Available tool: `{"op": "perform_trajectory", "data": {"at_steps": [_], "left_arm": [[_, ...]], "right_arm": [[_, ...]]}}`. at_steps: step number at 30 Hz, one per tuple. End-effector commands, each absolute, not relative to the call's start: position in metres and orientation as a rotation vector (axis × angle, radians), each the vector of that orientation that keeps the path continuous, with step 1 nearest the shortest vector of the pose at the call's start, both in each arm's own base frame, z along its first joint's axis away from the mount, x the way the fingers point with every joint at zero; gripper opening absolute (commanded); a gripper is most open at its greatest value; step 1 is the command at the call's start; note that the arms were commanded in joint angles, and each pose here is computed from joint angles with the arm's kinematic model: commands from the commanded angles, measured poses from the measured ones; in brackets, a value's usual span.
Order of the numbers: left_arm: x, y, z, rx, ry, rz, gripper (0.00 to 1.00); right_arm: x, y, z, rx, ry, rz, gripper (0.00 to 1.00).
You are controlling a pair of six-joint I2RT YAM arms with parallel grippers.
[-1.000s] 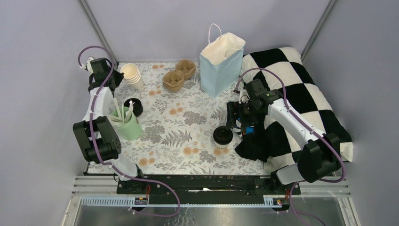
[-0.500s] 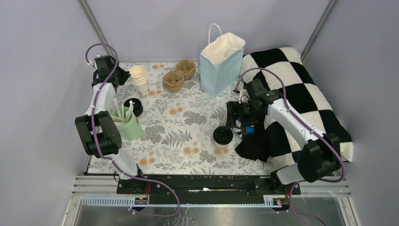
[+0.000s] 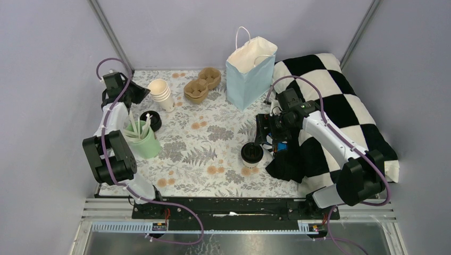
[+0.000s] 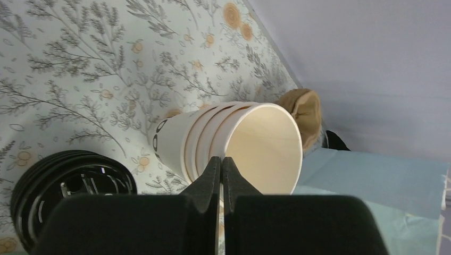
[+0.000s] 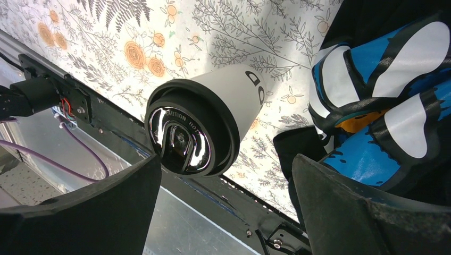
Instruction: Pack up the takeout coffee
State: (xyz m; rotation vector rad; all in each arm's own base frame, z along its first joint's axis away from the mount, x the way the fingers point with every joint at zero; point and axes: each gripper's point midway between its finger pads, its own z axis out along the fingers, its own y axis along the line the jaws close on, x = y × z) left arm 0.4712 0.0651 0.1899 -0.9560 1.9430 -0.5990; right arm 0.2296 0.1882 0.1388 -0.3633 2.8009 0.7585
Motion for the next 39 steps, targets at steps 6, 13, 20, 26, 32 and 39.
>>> {"op": "perform_trajectory", "data": {"at_steps": [6, 13, 20, 26, 32, 39], "left_arm": [[0.446, 0.02, 0.227, -0.805, 1.947, -0.663, 0.0], [0.403, -0.05, 0.23, -0.687, 2.029, -0.723, 0.0], [0.37, -0.082, 0.211, -0.645, 2.074, -0.782, 0.0], [0.351, -0.104, 0.186, -0.64, 2.1, -0.815, 0.0], [0.345, -0.11, 0.179, -0.654, 2.093, -0.845, 0.0], [0.345, -0.116, 0.183, -0.65, 2.079, -0.864, 0.0]], "right_arm": [[0.256, 0.189, 0.168, -0.313, 2.719, 0.669, 1.0], [0.298, 0.225, 0.2, -0.124, 2.573, 0.846, 1.0], [0.336, 0.323, 0.228, 0.032, 2.32, 1.217, 0.99], [0.349, 0.377, 0.212, 0.168, 2.231, 1.308, 0.9], [0.342, 0.399, 0.165, 0.232, 2.31, 1.366, 0.73], [0.34, 0.396, 0.151, 0.215, 2.323, 1.344, 0.7]]}}
